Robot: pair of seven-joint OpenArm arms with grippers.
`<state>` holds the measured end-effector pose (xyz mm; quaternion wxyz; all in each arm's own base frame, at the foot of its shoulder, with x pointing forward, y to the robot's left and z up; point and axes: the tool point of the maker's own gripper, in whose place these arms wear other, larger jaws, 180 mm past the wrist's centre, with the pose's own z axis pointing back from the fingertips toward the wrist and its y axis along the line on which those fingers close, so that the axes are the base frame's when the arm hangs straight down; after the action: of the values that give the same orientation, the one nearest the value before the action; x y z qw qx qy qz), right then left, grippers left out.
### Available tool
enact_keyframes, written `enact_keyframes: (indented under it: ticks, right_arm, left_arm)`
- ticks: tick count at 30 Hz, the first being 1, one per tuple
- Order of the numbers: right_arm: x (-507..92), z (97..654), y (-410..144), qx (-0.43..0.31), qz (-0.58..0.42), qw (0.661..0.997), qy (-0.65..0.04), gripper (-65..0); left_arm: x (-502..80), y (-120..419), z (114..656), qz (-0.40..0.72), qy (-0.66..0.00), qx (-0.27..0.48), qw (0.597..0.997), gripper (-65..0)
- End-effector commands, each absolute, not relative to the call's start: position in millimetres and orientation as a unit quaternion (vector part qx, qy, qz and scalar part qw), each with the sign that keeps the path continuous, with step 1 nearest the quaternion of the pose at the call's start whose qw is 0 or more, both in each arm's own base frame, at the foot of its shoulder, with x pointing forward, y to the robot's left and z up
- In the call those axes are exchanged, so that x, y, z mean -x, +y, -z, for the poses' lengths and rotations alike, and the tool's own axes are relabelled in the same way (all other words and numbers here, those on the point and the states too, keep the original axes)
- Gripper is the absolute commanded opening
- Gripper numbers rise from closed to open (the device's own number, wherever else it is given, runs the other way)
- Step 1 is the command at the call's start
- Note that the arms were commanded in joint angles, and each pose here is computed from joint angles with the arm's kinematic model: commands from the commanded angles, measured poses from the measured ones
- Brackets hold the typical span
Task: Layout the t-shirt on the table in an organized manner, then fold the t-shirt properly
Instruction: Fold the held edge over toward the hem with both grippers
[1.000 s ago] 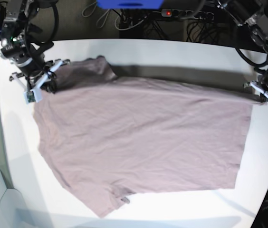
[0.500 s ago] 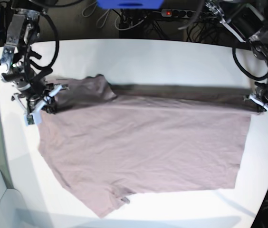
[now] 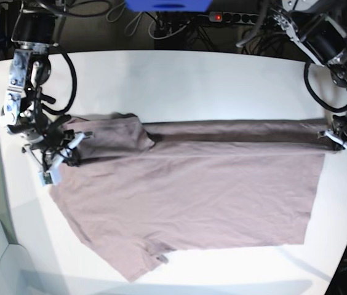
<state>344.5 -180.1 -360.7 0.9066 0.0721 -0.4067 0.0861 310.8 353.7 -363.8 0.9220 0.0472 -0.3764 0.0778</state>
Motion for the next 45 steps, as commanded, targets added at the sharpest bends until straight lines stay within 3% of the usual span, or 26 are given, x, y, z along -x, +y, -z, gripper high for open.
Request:
enact_keyframes:
  ticks: [1, 19, 34, 36, 38, 41, 43, 45]
  right_arm:
    - [-355, 347, -183, -0.071, -0.088, 0.896, -0.429, -65.0]
    - [-387, 343, -184, -0.077, -0.090, 0.894, -0.432, -65.0]
    - [-385, 368, -186, -0.088, -0.075, 0.911, -0.397, -65.0]
    - [-384, 369, -190, -0.085, -0.075, 0.912, -0.395, -60.6]
    - [-384, 369, -191, -0.083, -0.074, 0.912, -0.395, -53.1]
    - [-384, 367, -191, -0.082, -0.075, 0.911, -0.397, -40.7]
    - [-384, 367, -193, -0.081, -0.073, 0.911, -0.398, -36.2]
    - [-385, 361, -194, -0.077, -0.074, 0.908, -0.406, -34.8]
  left_arm:
    - [-323, 363, 343, -0.079, -0.406, -0.059, 0.909, -64.9]
    - [-348, 351, 341, -0.053, -0.419, -0.044, 0.905, -64.9]
    - [-348, 350, 346, -0.057, -0.414, -0.038, 0.908, -64.5]
    - [-348, 351, 346, -0.060, -0.414, -0.038, 0.907, -64.1]
    - [-348, 351, 346, -0.060, -0.414, -0.038, 0.907, -59.2]
    - [-347, 352, 346, -0.060, -0.413, -0.039, 0.908, -40.4]
    - [-348, 351, 346, -0.058, -0.413, -0.039, 0.908, -28.9]
    - [-347, 350, 345, -0.053, -0.413, -0.039, 0.908, -21.8]
